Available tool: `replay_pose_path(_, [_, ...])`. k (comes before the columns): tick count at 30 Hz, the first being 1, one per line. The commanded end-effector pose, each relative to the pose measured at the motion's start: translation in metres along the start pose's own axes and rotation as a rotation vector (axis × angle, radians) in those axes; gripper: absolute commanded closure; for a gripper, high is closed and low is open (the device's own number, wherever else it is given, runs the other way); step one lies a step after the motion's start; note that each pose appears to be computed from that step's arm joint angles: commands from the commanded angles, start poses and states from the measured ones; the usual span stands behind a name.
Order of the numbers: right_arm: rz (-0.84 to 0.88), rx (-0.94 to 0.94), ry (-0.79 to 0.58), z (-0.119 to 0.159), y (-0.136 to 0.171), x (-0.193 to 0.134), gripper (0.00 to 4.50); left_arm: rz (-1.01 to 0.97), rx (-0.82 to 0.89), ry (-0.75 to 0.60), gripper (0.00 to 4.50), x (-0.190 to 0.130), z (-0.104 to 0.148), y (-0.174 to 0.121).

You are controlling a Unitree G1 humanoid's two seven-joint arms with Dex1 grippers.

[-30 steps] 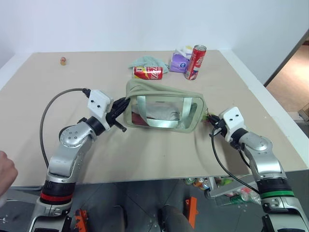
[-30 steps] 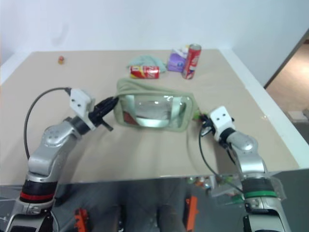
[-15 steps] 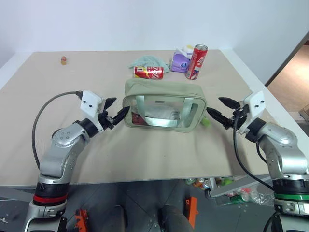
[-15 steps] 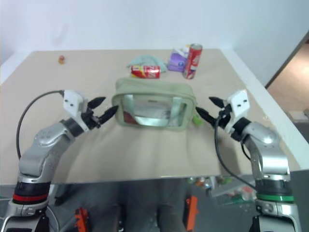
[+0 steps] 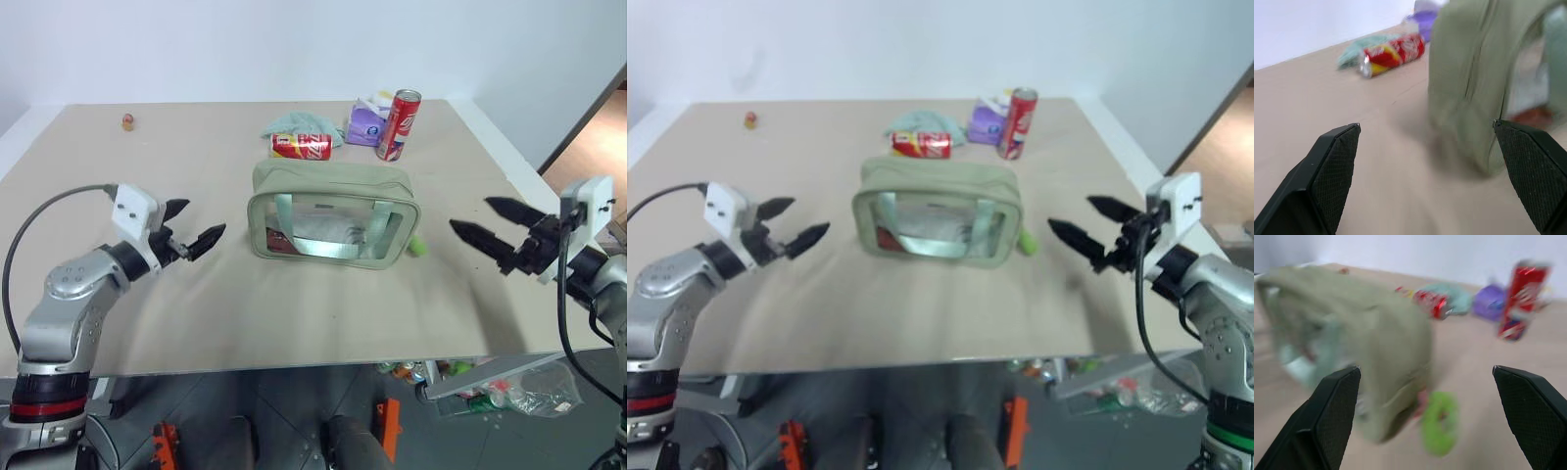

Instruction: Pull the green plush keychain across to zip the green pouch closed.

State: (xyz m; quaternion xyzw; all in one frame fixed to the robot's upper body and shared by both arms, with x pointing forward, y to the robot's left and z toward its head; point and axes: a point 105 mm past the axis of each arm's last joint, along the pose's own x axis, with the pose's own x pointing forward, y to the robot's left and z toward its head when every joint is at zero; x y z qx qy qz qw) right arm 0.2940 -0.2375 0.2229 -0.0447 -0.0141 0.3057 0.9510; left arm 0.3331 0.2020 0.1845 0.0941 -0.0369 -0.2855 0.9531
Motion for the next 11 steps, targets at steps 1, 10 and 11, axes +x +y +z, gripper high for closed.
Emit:
replay_pose_path(1, [0.043,-0.047,-0.012,0.004,0.025,-0.002,0.03,0.050,0.061,0.021,0.00,-0.009,-0.006,0.002])
replay_pose_path(10, [-0.076,-0.102,0.008,-0.025,0.022,-0.005,0.03,0.109,0.084,0.094,0.00,-0.015,-0.028,-0.005])
replay_pose_path(11, [-0.079,-0.104,0.007,-0.025,0.022,-0.006,0.03,0.104,0.086,0.092,0.00,-0.015,-0.028,-0.006])
